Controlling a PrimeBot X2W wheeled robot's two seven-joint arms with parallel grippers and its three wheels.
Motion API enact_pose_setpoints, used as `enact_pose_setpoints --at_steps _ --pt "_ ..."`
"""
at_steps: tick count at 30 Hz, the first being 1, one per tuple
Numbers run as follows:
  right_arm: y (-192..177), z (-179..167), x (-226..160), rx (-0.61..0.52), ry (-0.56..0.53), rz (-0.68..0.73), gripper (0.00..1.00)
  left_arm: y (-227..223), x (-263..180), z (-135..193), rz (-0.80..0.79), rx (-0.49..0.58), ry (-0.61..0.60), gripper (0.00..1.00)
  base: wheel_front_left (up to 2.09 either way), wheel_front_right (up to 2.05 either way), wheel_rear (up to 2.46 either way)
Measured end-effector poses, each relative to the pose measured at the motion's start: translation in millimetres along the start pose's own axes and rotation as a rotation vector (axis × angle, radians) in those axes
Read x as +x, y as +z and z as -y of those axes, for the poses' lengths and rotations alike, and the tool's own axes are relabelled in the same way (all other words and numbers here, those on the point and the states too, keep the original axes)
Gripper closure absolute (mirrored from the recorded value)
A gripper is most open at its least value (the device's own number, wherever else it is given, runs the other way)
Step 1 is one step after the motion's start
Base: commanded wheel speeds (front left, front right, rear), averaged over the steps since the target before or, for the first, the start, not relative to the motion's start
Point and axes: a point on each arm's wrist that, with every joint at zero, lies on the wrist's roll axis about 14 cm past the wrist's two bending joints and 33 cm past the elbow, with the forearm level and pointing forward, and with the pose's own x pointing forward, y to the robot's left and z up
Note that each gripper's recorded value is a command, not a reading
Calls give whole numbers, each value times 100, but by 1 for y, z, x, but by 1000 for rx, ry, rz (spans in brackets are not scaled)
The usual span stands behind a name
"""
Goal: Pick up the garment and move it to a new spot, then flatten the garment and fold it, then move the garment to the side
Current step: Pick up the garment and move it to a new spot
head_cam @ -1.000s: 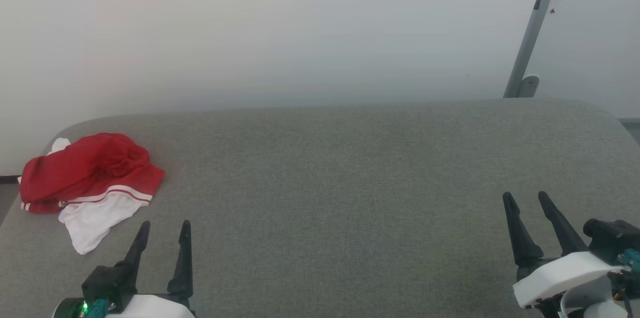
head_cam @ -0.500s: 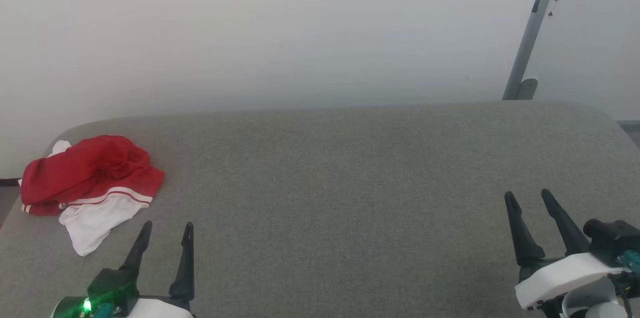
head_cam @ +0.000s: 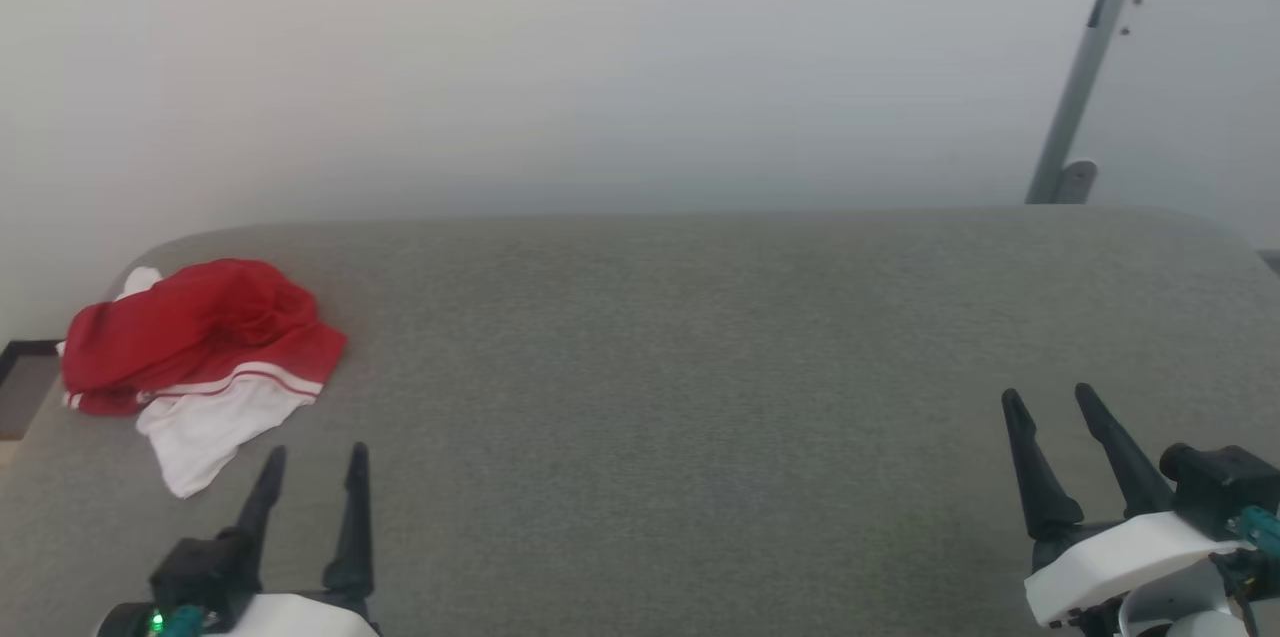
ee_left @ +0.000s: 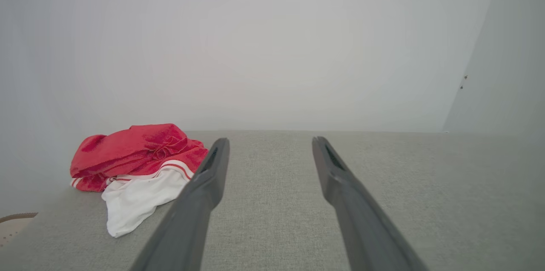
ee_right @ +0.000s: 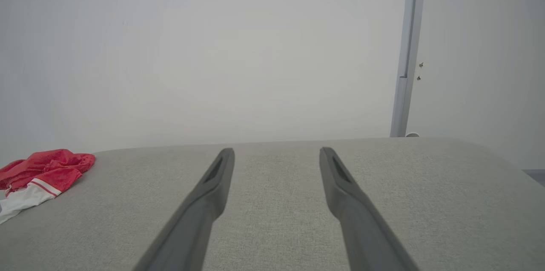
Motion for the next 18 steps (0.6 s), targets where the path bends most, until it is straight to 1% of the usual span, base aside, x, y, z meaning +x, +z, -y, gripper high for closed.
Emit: enact_pose_setpoints --at_steps 3,7,11,18 --pt "-3 -12 6 5 38 -8 0 1 -4 -18 3 -22 57 0 0 0 0" --pt "-8 -34 16 9 108 -25 0 8 -11 -45 17 -24 133 0 0 0 0" --pt "-11 -63 29 11 196 -35 0 12 -24 -71 23 -23 212 0 0 0 0" --pt "-20 -119 46 26 357 -60 0 22 -56 -111 44 7 339 0 0 0 0"
